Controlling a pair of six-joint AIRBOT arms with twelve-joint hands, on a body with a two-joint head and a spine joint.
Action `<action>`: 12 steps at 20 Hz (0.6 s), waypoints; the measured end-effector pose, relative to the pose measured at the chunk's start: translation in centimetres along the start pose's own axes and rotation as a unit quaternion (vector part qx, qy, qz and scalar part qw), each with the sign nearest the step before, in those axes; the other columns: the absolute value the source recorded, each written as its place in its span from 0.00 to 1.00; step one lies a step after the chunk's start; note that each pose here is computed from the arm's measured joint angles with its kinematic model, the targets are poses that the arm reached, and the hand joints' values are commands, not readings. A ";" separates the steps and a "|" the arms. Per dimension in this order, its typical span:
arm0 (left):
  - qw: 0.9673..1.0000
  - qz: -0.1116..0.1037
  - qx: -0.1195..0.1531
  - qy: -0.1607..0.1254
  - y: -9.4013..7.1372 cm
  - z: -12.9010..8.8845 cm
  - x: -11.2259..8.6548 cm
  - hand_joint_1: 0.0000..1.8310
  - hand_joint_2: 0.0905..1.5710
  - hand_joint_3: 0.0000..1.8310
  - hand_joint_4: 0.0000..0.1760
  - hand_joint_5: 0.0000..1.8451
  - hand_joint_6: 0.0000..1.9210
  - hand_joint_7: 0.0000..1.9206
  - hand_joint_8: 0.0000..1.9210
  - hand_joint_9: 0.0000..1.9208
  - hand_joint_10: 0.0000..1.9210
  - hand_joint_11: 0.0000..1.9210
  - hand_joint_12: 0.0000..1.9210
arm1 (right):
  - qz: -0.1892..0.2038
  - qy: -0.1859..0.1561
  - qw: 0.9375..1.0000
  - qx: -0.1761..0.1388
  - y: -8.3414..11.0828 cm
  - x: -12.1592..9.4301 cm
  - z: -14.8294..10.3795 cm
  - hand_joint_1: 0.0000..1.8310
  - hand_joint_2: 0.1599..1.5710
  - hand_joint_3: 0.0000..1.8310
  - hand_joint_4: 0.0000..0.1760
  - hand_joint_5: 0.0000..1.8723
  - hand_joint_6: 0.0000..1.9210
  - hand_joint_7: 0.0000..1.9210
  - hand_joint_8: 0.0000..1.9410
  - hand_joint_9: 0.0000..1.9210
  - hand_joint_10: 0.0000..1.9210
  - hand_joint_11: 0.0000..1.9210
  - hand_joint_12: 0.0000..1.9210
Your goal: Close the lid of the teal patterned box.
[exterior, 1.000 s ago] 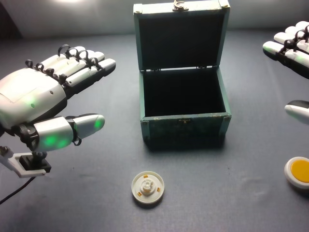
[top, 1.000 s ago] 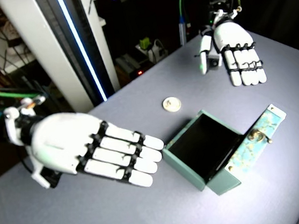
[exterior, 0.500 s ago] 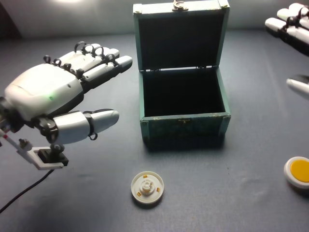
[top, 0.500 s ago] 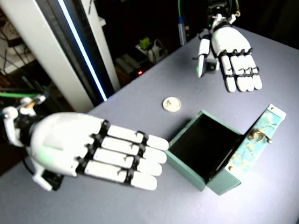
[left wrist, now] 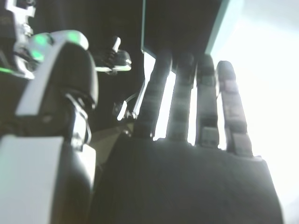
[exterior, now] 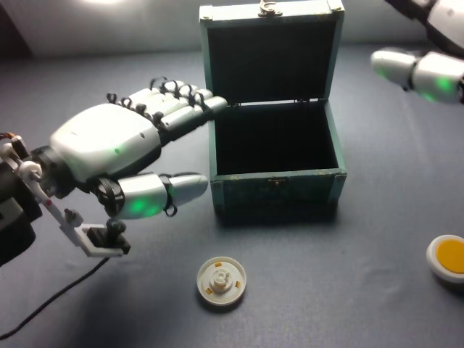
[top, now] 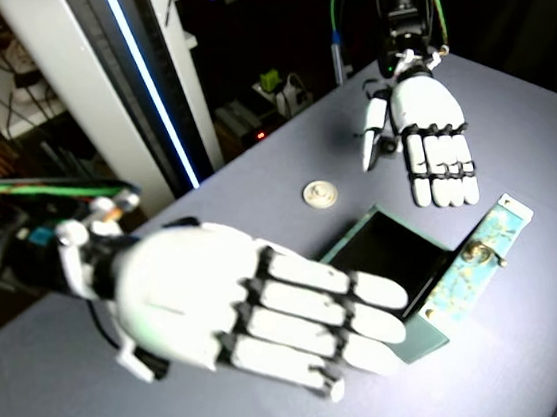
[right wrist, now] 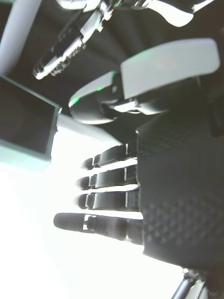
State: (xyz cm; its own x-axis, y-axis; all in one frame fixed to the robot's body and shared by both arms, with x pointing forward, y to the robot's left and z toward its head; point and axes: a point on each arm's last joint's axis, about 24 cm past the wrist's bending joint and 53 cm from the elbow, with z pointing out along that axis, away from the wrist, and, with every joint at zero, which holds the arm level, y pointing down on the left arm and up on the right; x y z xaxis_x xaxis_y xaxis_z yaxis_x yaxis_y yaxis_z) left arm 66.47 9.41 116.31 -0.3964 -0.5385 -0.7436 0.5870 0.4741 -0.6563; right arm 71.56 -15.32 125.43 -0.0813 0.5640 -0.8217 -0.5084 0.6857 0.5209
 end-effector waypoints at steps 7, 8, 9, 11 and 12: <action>1.000 -0.004 0.019 0.022 -1.0 1.9 1.6 0.23 0.86 0.00 0.03 0.08 0.01 0.09 0.00 0.05 0.01 0.00 0.39 | 0.011 0.011 1.000 0.013 -0.1 -0.2 4.3 0.10 0.84 0.00 0.00 0.00 0.00 0.00 0.00 0.00 0.01 0.00 0.13; 1.000 -0.004 0.018 0.025 -1.0 2.1 1.8 0.23 0.86 0.00 0.18 0.07 0.00 0.09 0.00 0.05 0.01 0.00 0.41 | 0.012 0.010 1.000 0.013 -0.1 -0.4 4.7 0.10 0.83 0.00 0.00 0.00 0.00 0.00 0.00 0.00 0.00 0.00 0.03; 0.999 -0.002 0.017 0.030 -1.0 2.3 2.0 0.24 0.86 0.00 0.15 0.07 0.00 0.09 0.00 0.05 0.01 0.00 0.42 | 0.013 0.011 1.000 0.013 0.1 -0.3 5.1 0.09 0.82 0.00 0.00 0.00 0.00 0.00 0.00 0.00 0.00 0.00 0.00; 0.999 -0.002 0.017 0.033 -0.9 2.4 2.3 0.25 0.86 0.00 0.04 0.08 0.00 0.09 0.00 0.05 0.01 0.00 0.46 | 0.015 0.023 1.000 0.012 0.4 0.7 5.7 0.11 0.83 0.00 0.00 0.00 0.00 0.00 0.00 0.01 0.01 0.00 0.52; 0.999 -0.001 0.017 0.033 -0.9 2.5 2.4 0.25 0.86 0.00 0.00 0.08 0.00 0.09 0.00 0.06 0.01 0.00 0.44 | 0.017 0.029 0.999 0.013 0.5 1.2 5.8 0.13 0.83 0.00 0.00 0.01 0.00 0.02 0.00 0.03 0.02 0.00 0.64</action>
State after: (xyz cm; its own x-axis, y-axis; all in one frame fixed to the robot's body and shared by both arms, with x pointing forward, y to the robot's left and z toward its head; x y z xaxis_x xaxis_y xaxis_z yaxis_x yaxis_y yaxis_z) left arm 66.79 6.00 115.44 -0.4426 -0.4910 -0.7503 0.6093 0.4492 -0.6534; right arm 76.21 -11.61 126.09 -0.1476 0.5597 -0.8155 -0.4829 0.6788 0.5533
